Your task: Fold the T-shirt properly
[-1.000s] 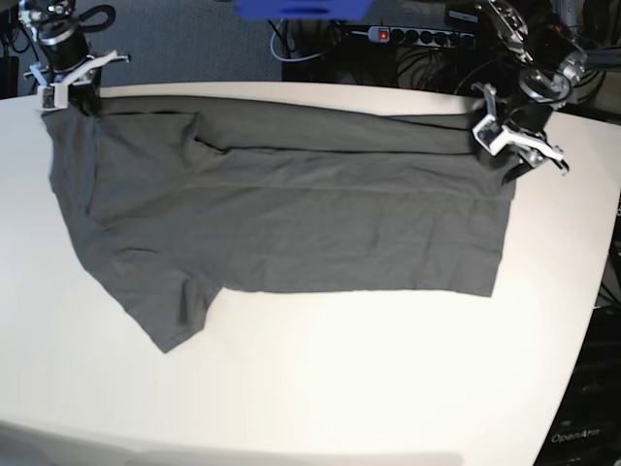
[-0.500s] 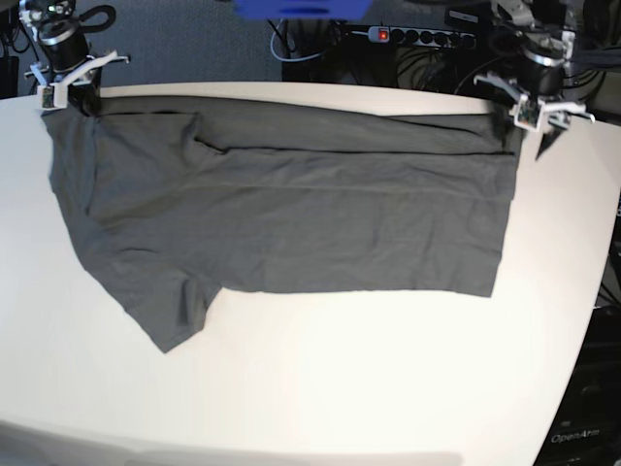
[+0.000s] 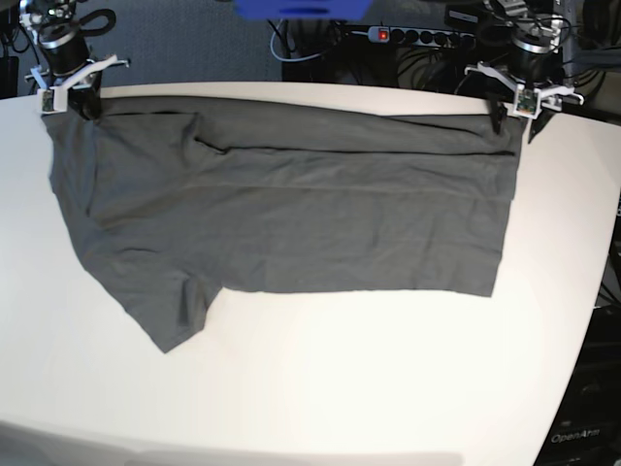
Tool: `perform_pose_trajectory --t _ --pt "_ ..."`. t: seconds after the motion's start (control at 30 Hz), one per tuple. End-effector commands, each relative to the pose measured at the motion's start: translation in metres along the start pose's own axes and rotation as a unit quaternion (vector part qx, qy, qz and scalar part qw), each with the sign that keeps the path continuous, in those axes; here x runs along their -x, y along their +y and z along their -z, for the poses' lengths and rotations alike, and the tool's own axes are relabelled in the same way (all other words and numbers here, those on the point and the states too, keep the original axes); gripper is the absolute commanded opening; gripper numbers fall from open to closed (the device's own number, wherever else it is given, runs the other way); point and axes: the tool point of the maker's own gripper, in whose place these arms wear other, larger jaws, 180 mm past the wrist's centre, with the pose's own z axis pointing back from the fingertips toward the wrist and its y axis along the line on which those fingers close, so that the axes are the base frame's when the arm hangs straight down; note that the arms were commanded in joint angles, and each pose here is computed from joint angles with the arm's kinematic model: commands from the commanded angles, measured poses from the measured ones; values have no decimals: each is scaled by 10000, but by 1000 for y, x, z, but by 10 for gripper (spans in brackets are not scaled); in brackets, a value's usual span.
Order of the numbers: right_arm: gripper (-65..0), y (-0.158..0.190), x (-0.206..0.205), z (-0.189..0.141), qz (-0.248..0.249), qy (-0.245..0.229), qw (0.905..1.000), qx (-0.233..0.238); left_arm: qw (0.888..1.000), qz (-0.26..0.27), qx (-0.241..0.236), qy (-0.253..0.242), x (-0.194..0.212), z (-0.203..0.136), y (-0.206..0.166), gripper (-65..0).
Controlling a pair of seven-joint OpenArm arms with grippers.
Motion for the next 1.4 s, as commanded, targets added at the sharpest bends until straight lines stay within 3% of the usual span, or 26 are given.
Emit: perform_pose_trajectory --t 0.0,0.13,0.57,0.77,1.0,1.37 --pt "-614 -4 -6 -3 -58 -90 9999 10 9999 68 -79 -94 -8 -2 7 -366" --pt "-614 -4 -6 -3 -58 -98 9999 10 9990 121 -236 -365 -27 -2 17 -366" --pt "-612 -4 -6 -2 -58 -97 9999 3 9975 157 -315 -608 -46 15 24 -366" --pt "-612 -4 -6 -2 -58 -97 9999 3 9980 509 -116 -346 -39 20 16 -366" --pt "-612 -4 -6 -2 -58 -97 9999 3 9931 616 46 -1002 -62 16 7 -366" --pt "-612 -4 -7 -2 -66 -97 9999 3 9915 1089 279 -659 -49 16 5 -366"
